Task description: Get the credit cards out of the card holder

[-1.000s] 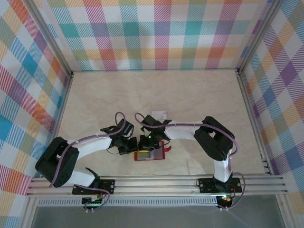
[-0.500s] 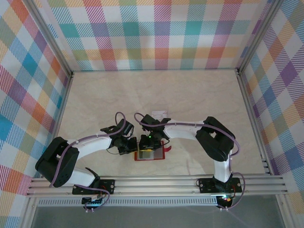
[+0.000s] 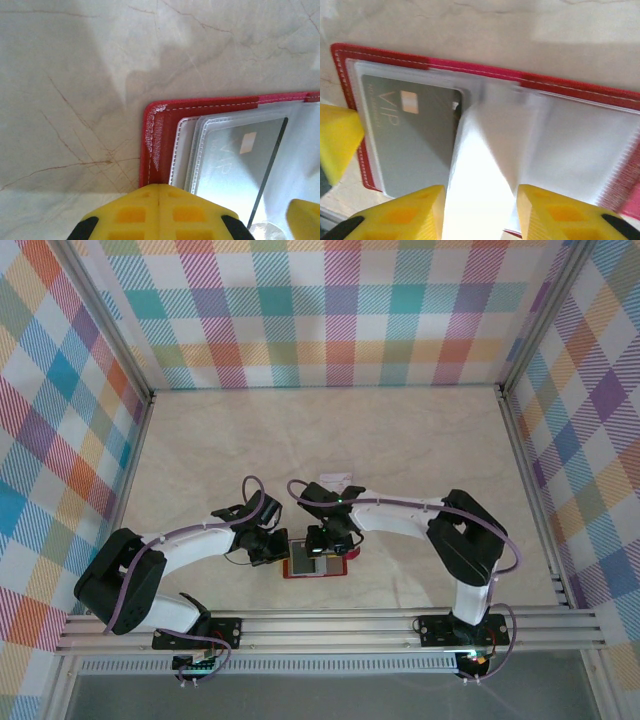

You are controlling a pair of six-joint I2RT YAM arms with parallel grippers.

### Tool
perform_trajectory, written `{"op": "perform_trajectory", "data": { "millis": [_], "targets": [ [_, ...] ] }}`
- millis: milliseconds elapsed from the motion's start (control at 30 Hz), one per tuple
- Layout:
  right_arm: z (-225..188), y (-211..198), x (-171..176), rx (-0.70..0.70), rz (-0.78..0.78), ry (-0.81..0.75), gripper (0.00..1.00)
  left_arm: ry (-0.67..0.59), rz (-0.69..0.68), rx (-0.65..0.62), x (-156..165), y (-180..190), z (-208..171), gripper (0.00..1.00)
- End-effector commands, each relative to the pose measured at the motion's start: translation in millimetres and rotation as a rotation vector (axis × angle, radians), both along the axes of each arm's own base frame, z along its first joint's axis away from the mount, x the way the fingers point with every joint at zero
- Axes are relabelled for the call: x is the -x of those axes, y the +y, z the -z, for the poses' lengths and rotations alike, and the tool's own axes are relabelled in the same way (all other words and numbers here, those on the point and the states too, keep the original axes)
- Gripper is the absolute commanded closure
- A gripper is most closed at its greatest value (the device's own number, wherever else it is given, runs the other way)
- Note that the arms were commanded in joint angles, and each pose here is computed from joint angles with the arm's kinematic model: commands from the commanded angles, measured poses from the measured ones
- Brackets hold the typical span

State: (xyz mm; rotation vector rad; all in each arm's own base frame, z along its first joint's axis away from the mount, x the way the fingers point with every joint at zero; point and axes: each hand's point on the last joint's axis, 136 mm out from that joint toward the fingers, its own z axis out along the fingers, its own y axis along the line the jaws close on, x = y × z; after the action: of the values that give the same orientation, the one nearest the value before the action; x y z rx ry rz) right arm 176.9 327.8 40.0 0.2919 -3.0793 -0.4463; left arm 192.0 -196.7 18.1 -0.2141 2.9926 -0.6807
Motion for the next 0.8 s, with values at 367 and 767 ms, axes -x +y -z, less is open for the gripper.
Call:
{"op": "perform_trajectory", "data": {
  "millis": [367,767],
  "targets": [
    [-11,-27,0,0.099,-0.016,-0.053,0.65,0.06,0.015,-0.041,17,11,9,1.0],
    [-11,-45,-6,0.196,-0.02,-0.091,0.82,0.058,0.023,-0.043,13,8,6,1.0]
  ]
}}
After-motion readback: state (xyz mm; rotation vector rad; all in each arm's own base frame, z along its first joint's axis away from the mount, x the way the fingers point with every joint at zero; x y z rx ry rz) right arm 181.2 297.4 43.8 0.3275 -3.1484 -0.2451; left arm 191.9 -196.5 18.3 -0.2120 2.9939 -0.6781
